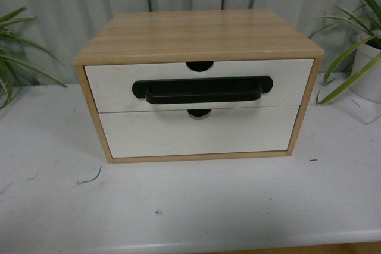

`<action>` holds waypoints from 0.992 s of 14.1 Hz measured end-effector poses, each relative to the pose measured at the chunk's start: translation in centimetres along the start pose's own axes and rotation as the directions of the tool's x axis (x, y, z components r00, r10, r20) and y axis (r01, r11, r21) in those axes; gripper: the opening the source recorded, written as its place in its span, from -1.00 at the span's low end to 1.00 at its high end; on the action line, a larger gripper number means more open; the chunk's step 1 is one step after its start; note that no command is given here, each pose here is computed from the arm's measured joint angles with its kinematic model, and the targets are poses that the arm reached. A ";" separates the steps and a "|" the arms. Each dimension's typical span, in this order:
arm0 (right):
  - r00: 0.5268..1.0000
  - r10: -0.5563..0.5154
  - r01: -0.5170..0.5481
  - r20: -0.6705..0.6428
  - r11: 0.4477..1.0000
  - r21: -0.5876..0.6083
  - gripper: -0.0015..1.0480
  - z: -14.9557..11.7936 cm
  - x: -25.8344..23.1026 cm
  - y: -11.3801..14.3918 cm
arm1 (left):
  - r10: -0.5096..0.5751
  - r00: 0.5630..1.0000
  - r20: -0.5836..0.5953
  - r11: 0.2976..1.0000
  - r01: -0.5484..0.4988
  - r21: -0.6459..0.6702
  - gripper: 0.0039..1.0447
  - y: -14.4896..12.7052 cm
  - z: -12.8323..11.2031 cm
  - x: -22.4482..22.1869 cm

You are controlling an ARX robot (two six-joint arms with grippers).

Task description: Pull drawer

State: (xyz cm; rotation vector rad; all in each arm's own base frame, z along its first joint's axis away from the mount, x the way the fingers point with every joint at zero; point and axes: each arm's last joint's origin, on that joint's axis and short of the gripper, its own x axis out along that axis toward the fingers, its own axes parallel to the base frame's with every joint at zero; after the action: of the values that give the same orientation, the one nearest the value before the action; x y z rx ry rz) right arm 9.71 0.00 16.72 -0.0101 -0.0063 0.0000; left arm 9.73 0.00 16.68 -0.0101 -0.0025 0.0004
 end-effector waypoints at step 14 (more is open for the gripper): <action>1.000 0.000 0.000 0.000 1.000 0.000 0.88 0.0 0.0 0.0 | 0.000 1.000 0.000 1.000 0.000 0.000 0.88 0.0 0.0 0.0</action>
State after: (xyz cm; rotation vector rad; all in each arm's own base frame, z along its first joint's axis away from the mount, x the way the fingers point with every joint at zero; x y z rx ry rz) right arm 9.71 0.00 16.72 -0.0101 -0.0063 0.0000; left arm 9.73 0.00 16.68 -0.0101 -0.0029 0.0004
